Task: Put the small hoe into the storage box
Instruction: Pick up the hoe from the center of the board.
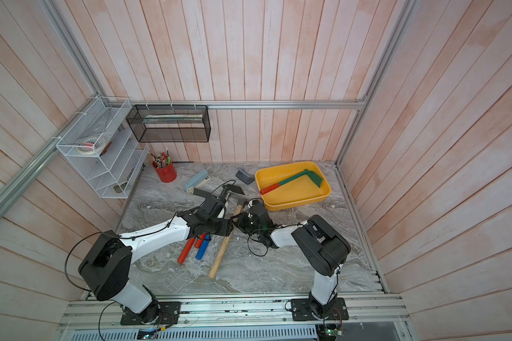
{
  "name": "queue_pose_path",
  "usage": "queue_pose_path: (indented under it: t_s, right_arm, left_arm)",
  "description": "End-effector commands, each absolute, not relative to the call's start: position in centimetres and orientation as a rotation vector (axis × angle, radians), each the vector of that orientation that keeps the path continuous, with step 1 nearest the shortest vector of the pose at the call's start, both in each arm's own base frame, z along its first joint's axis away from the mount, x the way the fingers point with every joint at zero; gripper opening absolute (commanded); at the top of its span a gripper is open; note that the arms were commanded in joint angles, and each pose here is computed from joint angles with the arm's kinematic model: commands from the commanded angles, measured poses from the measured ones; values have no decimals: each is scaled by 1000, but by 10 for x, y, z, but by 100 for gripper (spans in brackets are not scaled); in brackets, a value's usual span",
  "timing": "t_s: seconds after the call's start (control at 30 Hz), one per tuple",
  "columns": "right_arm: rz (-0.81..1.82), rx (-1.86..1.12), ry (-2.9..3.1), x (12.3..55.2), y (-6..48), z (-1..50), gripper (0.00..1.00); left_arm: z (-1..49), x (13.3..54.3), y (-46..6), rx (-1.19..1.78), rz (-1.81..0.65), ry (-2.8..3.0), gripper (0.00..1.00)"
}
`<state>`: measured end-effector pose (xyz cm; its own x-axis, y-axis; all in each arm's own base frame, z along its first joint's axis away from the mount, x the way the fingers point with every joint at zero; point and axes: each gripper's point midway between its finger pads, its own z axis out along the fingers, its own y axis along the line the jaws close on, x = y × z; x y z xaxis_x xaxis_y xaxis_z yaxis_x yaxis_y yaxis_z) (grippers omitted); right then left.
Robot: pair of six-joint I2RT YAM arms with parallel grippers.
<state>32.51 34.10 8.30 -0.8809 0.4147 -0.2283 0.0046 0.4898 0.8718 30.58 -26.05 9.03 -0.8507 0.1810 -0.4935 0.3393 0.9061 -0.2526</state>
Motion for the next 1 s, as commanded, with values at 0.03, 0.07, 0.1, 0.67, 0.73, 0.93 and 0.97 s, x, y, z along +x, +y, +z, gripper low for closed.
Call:
queue_pose_path:
  t_s: [0.03, 0.07, 0.1, 0.67, 0.73, 0.93, 0.97]
  right_arm:
    - [1424, 205, 2134, 335, 341, 134, 0]
    - [1425, 195, 2126, 335, 340, 136, 0]
    - [1424, 180, 2116, 334, 339, 138, 0]
    - [1442, -8, 1970, 324, 326, 169, 0]
    - [1450, -21, 1959, 323, 324, 171, 0]
    - [1432, -36, 1951, 322, 315, 174, 0]
    - [1426, -33, 1951, 323, 313, 175, 0]
  left_arm:
    - [101, 312, -254, 341, -444, 2564, 64]
    - [102, 313, -254, 339, -446, 2561, 63]
    - [102, 313, -254, 335, -446, 2558, 63]
    - [127, 319, -240, 264, -486, 2453, 64]
    - [127, 318, -240, 263, -490, 2454, 63]
    - [125, 318, -238, 256, -491, 2457, 63]
    - [125, 318, -238, 255, -492, 2457, 63]
